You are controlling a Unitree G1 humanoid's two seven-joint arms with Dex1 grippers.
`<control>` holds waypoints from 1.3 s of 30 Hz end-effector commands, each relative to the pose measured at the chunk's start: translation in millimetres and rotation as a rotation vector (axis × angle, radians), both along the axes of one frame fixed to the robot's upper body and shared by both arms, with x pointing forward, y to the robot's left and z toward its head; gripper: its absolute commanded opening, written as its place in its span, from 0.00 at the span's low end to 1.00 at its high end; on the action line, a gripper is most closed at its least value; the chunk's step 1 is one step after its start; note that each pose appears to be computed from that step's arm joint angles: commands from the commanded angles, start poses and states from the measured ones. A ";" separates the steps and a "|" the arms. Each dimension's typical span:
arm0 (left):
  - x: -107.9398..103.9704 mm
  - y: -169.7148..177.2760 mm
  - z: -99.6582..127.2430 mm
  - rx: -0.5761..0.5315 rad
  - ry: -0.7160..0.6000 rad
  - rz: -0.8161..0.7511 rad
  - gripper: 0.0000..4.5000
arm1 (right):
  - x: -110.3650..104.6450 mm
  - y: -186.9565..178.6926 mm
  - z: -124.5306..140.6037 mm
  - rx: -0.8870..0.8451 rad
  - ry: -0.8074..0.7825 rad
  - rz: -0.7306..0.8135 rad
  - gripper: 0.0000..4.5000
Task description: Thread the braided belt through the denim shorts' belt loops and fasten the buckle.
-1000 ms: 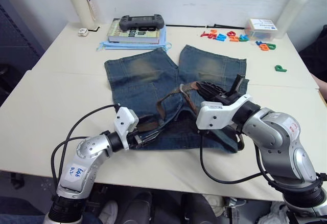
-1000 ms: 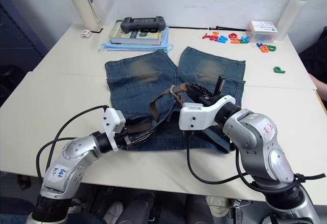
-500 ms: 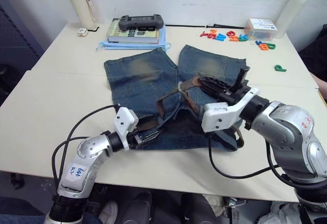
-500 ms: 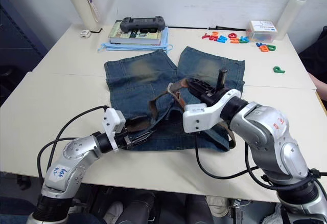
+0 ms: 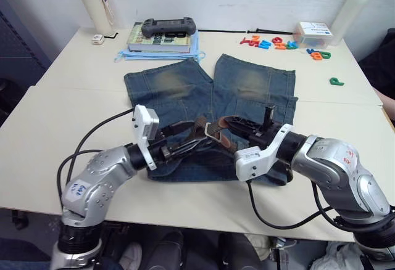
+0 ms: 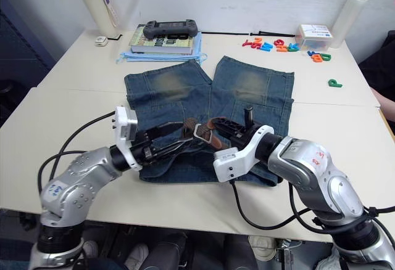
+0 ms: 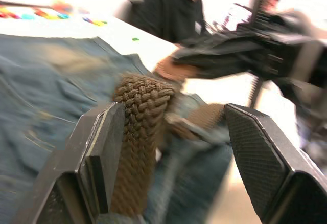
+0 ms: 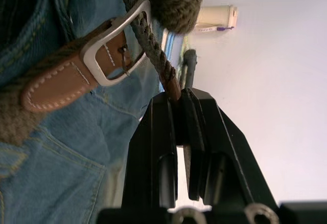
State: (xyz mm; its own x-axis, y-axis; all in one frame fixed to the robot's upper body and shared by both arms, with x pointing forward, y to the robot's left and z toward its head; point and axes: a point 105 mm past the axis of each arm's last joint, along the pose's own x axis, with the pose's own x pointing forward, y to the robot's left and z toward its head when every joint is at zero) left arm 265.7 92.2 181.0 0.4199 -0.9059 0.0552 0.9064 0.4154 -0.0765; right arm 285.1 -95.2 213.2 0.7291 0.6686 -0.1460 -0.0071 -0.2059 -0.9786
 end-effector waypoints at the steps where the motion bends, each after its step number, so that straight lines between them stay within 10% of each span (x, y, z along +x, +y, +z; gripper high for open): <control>1: 0.3 9.1 0.6 0.013 -0.014 0.013 0.76 | 1.2 -9.1 17.6 0.015 -0.075 -0.031 0.00; 8: -12.5 23.5 -71.6 0.339 0.060 -0.016 0.76 | 1.5 -16.9 32.3 0.047 -0.088 -0.037 0.00; 16: -29.1 29.9 -120.0 0.442 0.209 -0.061 0.76 | 0.2 -22.2 48.3 0.066 -0.110 -0.034 0.00; 39: -26.0 35.1 -120.5 0.475 0.145 -0.072 0.76 | 6.7 -36.8 98.1 0.144 -0.164 -0.055 0.00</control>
